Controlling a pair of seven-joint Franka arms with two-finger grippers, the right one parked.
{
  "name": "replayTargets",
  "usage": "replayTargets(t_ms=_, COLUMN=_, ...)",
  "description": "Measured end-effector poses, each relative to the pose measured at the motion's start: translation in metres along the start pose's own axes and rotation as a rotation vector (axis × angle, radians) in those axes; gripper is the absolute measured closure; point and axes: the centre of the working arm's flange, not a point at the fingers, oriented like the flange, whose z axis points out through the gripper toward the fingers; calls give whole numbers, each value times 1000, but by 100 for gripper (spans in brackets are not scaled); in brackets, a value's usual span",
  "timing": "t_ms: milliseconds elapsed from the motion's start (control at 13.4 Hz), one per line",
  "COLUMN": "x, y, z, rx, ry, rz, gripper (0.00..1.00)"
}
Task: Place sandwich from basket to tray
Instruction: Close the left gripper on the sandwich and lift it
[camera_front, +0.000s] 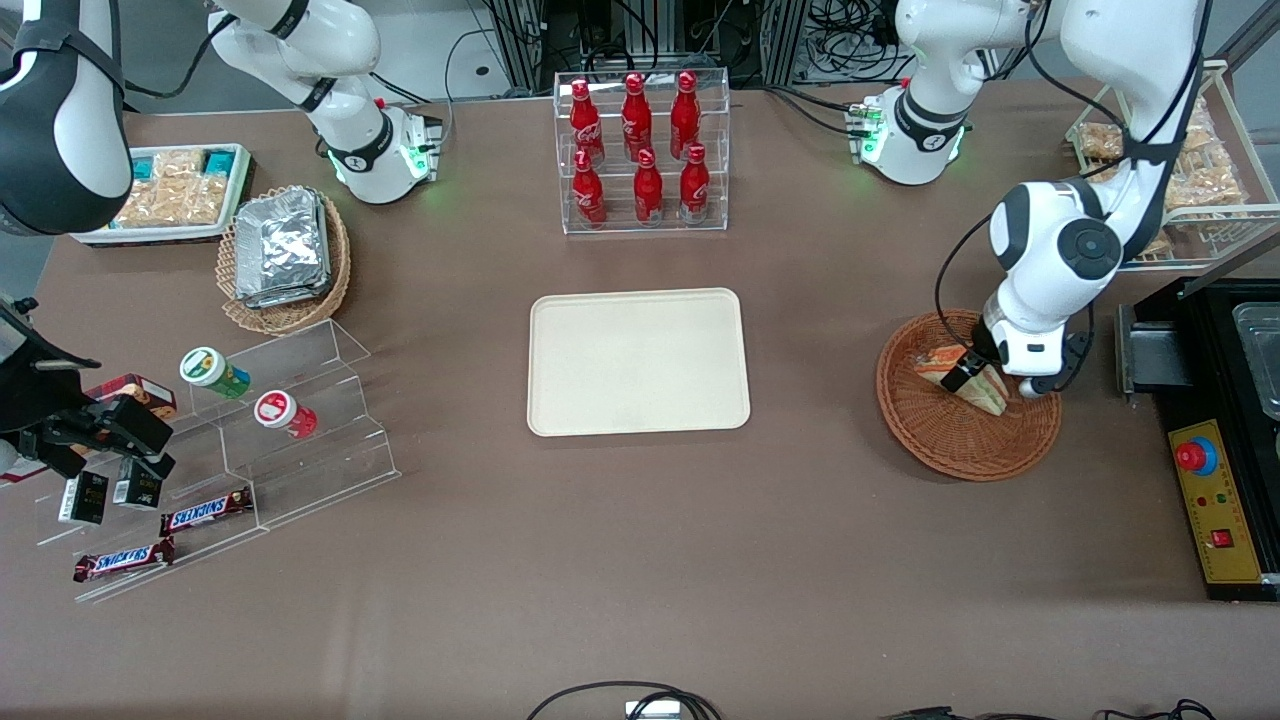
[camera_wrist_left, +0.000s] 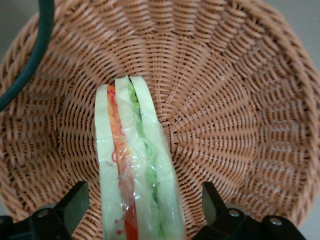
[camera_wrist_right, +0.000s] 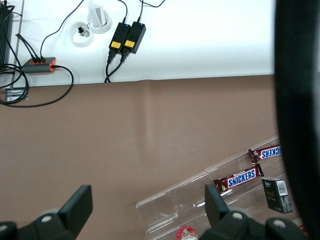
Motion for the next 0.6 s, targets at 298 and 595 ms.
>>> replayTargets(t_ms=298, x=-1, y=-1, z=9, rx=3, ry=-5, rz=-4, gripper=17)
replayTargets(t_ms=595, x=0, y=-1, z=9, rx=2, ry=-4, rz=-4, gripper=56)
